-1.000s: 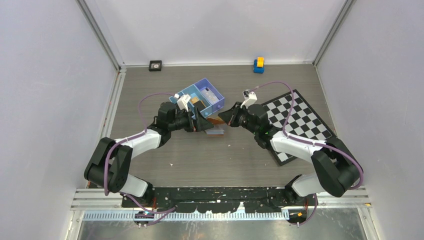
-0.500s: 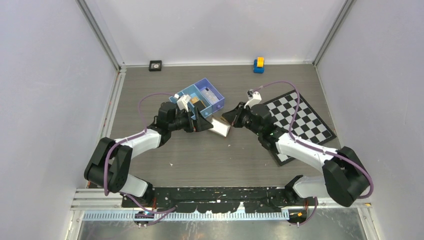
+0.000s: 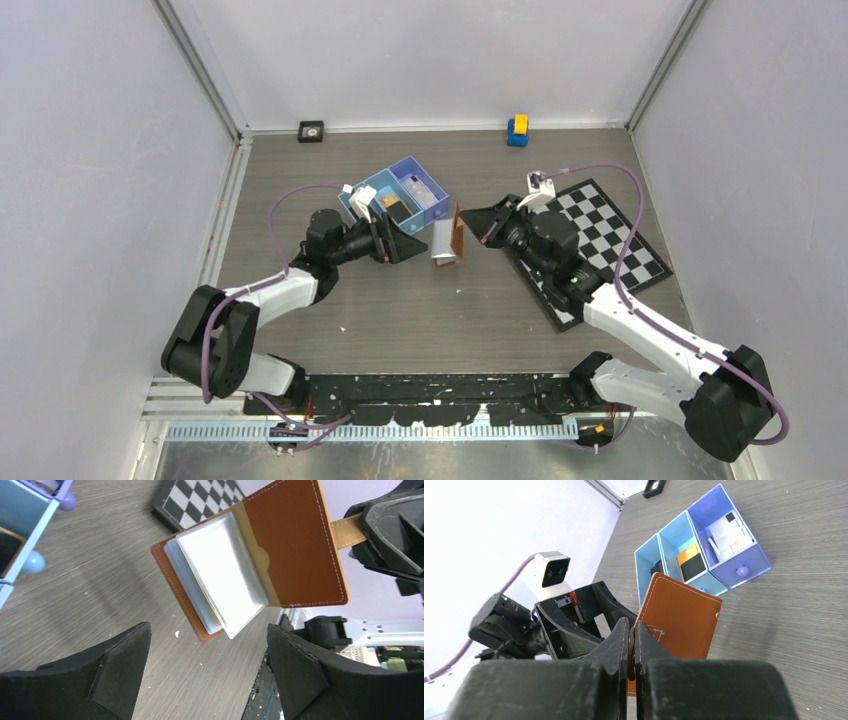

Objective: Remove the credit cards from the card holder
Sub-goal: Open the card holder.

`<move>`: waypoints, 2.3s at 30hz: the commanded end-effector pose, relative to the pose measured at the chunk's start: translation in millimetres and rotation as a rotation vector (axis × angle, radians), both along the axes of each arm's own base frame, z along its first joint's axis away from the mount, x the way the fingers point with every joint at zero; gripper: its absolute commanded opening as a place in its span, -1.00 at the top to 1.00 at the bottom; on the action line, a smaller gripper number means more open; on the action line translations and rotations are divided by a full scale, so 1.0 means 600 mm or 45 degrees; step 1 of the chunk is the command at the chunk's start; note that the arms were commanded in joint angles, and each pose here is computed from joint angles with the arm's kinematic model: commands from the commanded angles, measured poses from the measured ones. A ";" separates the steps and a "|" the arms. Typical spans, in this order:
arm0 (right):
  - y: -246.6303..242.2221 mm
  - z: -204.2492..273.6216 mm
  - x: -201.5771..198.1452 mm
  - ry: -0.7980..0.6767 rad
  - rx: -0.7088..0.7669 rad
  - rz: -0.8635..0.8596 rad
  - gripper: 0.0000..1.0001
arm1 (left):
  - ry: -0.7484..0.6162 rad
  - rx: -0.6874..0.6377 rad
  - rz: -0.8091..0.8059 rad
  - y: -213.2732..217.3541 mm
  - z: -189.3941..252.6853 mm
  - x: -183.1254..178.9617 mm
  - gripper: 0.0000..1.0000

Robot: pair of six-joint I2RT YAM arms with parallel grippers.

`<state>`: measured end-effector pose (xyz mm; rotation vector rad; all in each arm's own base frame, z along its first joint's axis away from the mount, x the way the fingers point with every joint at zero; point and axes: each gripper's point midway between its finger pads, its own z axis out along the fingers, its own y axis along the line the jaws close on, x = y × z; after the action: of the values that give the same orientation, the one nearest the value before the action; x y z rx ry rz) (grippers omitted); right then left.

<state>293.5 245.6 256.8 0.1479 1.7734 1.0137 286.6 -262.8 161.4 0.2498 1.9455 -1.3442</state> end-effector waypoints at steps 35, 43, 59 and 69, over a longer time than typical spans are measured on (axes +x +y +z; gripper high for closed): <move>0.040 0.133 -0.046 -0.166 0.389 0.235 0.99 | 0.184 -0.512 -0.269 -0.066 0.044 -0.004 -0.35; 0.046 0.122 -0.041 -0.150 0.379 0.241 0.99 | 0.149 -0.520 -0.315 -0.073 0.062 -0.018 -0.37; 0.037 0.029 0.002 -0.043 0.161 0.103 0.92 | 0.045 -0.514 -0.223 -0.029 0.080 -0.001 0.83; 0.078 -0.073 0.027 0.159 -0.075 0.191 -0.47 | 0.074 -0.221 -0.069 -0.003 0.029 0.017 1.00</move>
<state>304.0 281.9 216.6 0.1215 1.8978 1.1122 296.3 -276.0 175.5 0.0954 1.8365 -1.7590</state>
